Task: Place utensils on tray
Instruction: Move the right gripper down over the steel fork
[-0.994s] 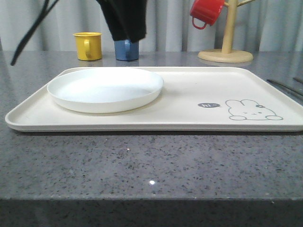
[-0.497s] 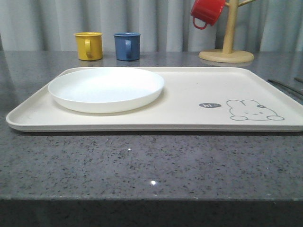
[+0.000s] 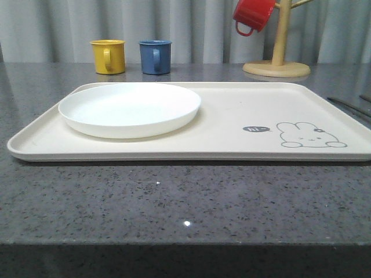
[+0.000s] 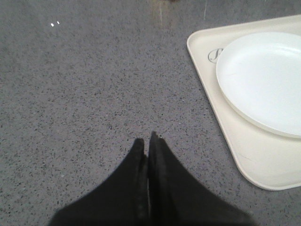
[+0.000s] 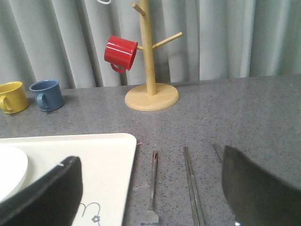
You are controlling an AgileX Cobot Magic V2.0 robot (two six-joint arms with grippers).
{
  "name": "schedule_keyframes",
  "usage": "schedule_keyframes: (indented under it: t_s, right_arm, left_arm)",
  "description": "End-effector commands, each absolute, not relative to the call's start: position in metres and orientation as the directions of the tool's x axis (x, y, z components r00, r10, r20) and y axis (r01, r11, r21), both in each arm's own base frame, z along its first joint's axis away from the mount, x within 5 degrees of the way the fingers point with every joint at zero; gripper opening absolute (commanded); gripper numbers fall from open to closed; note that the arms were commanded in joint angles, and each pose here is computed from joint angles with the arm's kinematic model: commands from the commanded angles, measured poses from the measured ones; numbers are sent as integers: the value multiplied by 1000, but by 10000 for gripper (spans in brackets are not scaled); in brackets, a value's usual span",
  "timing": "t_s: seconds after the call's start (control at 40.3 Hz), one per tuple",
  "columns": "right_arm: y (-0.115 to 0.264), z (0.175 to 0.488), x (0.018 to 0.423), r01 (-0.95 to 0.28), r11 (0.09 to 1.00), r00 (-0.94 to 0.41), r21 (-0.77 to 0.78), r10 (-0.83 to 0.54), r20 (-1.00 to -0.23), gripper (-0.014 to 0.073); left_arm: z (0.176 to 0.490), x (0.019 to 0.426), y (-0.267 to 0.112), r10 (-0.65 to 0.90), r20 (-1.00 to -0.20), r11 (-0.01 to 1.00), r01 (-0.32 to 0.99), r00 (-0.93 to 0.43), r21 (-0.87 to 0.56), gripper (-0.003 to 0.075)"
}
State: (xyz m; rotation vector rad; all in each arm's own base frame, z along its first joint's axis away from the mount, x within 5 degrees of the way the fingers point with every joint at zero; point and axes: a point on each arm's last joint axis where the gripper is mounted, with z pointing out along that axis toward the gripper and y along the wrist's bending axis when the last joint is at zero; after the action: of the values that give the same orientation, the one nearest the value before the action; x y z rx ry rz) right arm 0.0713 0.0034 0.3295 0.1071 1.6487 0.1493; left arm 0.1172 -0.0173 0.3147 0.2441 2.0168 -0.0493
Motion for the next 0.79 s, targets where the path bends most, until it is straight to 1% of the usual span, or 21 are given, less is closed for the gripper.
schedule_keyframes:
  t_s: [0.0,0.174,0.298,0.77]
  right_arm:
    - [2,347,72,-18,988,15,155,155,-988,624]
    - [2,347,72,-18,988,15,155,155,-988,624]
    - [2,347,72,-18,988,15,155,155,-988,624]
    - [2,347,72,-18,988,15,155,155,-988,624]
  left_arm:
    - [317,97,-15,96,-966,984,166,-240,57,-18]
    - [299,64,-11,83,-988,985,158,-131,62,-18]
    - [297,56,-9,77,-994,986,154,-81,64,-18]
    - [297,55,-9,76,-994,986,154,-75,64,-18]
